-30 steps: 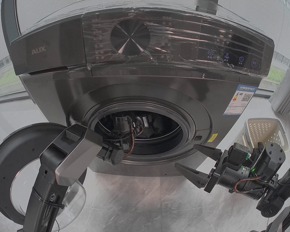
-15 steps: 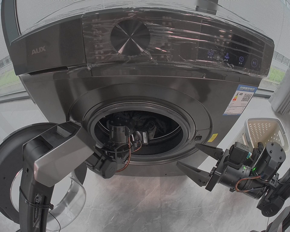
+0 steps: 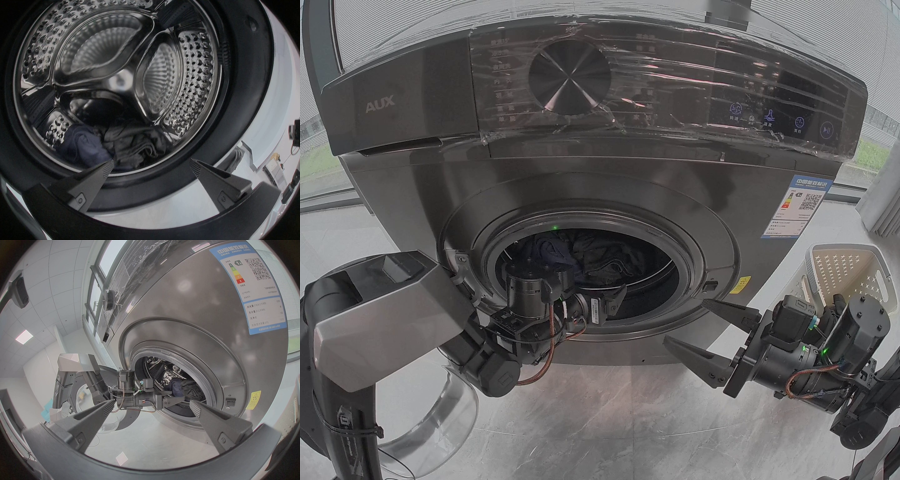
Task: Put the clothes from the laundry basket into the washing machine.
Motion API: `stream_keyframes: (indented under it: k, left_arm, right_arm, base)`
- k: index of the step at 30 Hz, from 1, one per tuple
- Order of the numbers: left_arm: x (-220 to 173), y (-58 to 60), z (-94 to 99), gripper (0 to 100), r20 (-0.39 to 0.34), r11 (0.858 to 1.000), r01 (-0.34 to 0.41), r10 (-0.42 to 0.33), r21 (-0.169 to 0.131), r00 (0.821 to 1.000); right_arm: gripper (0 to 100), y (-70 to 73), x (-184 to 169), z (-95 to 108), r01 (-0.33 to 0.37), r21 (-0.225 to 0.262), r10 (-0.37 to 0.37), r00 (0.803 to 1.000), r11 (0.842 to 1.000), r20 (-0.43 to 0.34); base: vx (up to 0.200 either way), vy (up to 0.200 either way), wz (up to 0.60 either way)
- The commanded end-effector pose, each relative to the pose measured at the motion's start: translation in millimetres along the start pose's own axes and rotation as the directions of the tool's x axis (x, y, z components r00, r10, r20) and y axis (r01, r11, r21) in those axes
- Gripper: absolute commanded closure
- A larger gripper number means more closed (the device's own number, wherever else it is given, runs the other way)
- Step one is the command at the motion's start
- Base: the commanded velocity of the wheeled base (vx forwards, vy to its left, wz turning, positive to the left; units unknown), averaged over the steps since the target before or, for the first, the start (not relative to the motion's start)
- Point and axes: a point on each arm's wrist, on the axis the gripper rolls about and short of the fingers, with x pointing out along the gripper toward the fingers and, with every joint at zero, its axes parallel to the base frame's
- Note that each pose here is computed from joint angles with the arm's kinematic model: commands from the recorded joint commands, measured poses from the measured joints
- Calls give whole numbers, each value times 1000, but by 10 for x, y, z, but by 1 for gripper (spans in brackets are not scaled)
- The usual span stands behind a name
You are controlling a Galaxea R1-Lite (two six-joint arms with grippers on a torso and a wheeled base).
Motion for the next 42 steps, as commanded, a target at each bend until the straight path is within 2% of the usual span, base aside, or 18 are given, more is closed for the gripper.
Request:
stream_keyframes:
  k: [1, 6, 10, 13, 17, 18, 22, 23, 25, 29, 33, 34, 36, 40, 42]
  left_arm:
    - [201, -38, 91, 0, 66, 1000, 20, -20, -3, 998]
    - [465, -5, -1, 0, 86, 1000, 13, -13, -5, 996]
    - [761, 51, -184, 0, 92, 1000, 1, 0, -11, 996]
    - [868, 100, -205, 0, 116, 1000, -8, 10, -14, 993]
    - [782, 85, -167, 0, 100, 1000, -7, 9, -16, 995]
    - [597, 29, -52, 0, 93, 1000, 5, -4, -10, 996]
    - [171, -269, 46, 0, 73, 997, 75, -74, -6, 995]
    - [134, -286, 63, 0, 77, 997, 80, -80, -5, 994]
    - [-208, -426, 83, 0, 65, 992, 123, -123, 0, 990]
    - [-681, -509, 170, 0, 67, 987, 158, -158, 4, 985]
    - [-1152, -513, 288, 0, 75, 984, 178, -177, 0, 981]
    - [-1152, -513, 288, 0, 75, 984, 178, -177, 0, 981]
    - [-1556, -497, 354, 0, 80, 979, 205, -204, -3, 976]
    - [-1982, -398, 340, 0, 79, 976, 220, -219, -4, 973]
    - [-2127, -352, 358, 0, 102, 974, 224, -222, -12, 970]
  right_arm:
    - [0, 5, 10, -6, -3, 0, 3, 1000, 1000, -2]
    - [0, 8, 13, -4, -5, 0, 5, 1000, 1000, 0]
    - [0, 8, 13, -4, -5, 0, 5, 1000, 1000, 0]
    - [0, 8, 11, -7, -5, 1, 5, 1000, 1000, -2]
    - [0, -5, 1, -6, 2, 1, -2, 1000, 1000, -2]
    - [0, -10, 3, -9, 2, 1, -2, 1000, 1000, -4]
    - [0, -12, 11, -17, 2, 1, -2, 1000, 1000, -7]
    - [0, -13, 13, -21, 3, 1, -3, 1000, 1000, -8]
    - [0, -18, 14, -41, 4, 3, -4, 1000, 1000, -17]
    - [0, -21, 6, -49, 5, 2, -5, 1000, 1000, -22]
    - [0, -16, -7, -30, 8, -8, -8, 1000, 1000, -13]
    - [0, -15, -9, -26, 8, -9, -8, 1000, 1000, -12]
    - [0, -1, -83, 7, 12, -10, -12, 1000, 1000, -2]
    - [0, 25, -243, 2, 15, -7, -15, 1000, 1000, -14]
    - [0, 23, -290, 8, 25, -9, -25, 1000, 1000, -12]
  base:
    - [0, 0, 0]
    - [0, 0, 0]
    - [0, 0, 0]
    - [0, 0, 0]
    - [0, 0, 0]
    - [0, 0, 0]
    - [0, 0, 0]
    - [0, 0, 0]
    - [0, 0, 0]
    - [0, 0, 0]
    - [0, 0, 0]
    - [0, 0, 0]
    - [0, 0, 0]
    - [0, 0, 0]
    - [0, 0, 0]
